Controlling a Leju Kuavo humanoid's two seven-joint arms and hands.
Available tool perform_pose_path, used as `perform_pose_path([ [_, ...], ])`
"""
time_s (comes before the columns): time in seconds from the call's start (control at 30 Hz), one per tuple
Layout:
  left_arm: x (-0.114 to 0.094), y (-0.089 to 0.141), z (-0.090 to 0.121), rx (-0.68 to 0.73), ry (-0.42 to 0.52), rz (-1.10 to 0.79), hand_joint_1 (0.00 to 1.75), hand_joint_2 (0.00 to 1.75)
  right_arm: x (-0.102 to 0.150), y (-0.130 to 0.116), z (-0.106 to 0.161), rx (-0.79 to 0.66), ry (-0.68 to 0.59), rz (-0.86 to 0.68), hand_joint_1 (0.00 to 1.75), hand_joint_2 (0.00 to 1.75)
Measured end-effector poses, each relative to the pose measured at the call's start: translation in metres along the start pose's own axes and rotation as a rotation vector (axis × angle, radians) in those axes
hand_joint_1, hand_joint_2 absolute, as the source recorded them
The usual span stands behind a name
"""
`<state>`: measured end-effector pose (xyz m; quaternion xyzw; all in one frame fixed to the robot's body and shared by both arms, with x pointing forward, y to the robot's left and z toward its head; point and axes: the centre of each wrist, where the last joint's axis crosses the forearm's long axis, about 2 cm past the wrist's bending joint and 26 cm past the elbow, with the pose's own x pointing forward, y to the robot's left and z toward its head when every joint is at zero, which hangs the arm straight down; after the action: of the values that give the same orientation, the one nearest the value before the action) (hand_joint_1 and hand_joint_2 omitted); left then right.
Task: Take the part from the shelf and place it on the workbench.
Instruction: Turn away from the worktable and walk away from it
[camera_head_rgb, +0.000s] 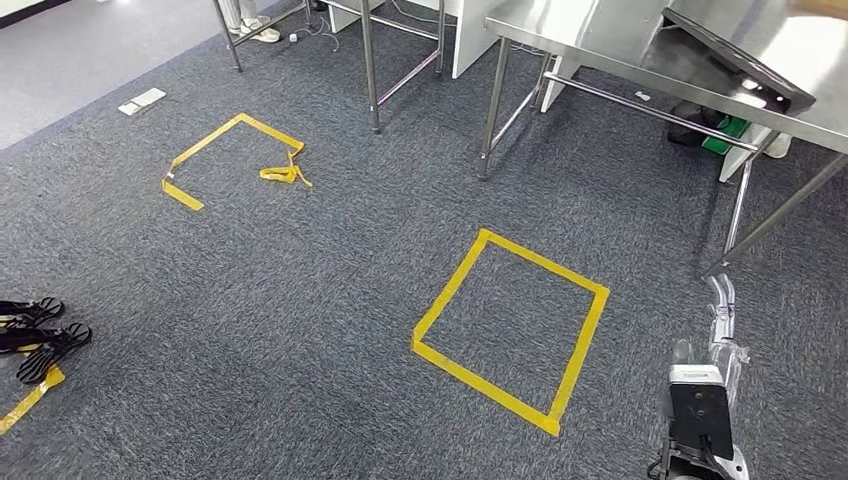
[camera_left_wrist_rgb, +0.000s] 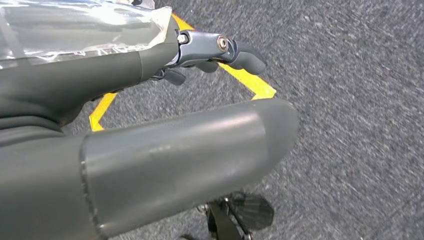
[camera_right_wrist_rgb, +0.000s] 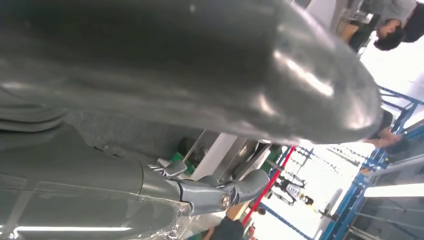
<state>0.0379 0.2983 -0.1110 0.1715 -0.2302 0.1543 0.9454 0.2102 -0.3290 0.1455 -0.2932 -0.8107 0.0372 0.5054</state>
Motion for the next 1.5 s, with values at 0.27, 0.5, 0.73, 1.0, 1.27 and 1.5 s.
perform_pose_path([
  [0.27,0.0,0.0,0.0,0.001,0.0,-0.003,0.0,0.0,-0.008,-0.004,-0.005,0.017,0.008,0.025,0.0,0.0],
  [0.5,-0.001,0.0,0.0,0.004,0.002,-0.006,0.0,0.0,-0.017,-0.006,-0.022,0.044,0.003,0.068,0.0,0.0],
  [0.73,0.0,0.0,0.0,0.005,0.001,-0.006,0.0,0.0,-0.024,-0.005,-0.024,0.055,0.017,0.081,0.0,0.0],
  [1.0,0.001,-0.001,0.0,0.004,0.0,-0.006,0.0,0.0,-0.027,-0.005,-0.027,0.058,0.018,0.088,0.0,0.0],
  [1.27,0.003,-0.001,-0.001,0.012,0.008,-0.005,0.0,0.0,-0.036,-0.004,-0.026,0.079,0.059,0.093,0.0,0.0],
  [1.5,0.0,-0.003,0.001,0.034,0.03,0.005,0.0,0.0,-0.046,0.008,-0.028,0.063,0.107,0.012,0.0,0.0],
])
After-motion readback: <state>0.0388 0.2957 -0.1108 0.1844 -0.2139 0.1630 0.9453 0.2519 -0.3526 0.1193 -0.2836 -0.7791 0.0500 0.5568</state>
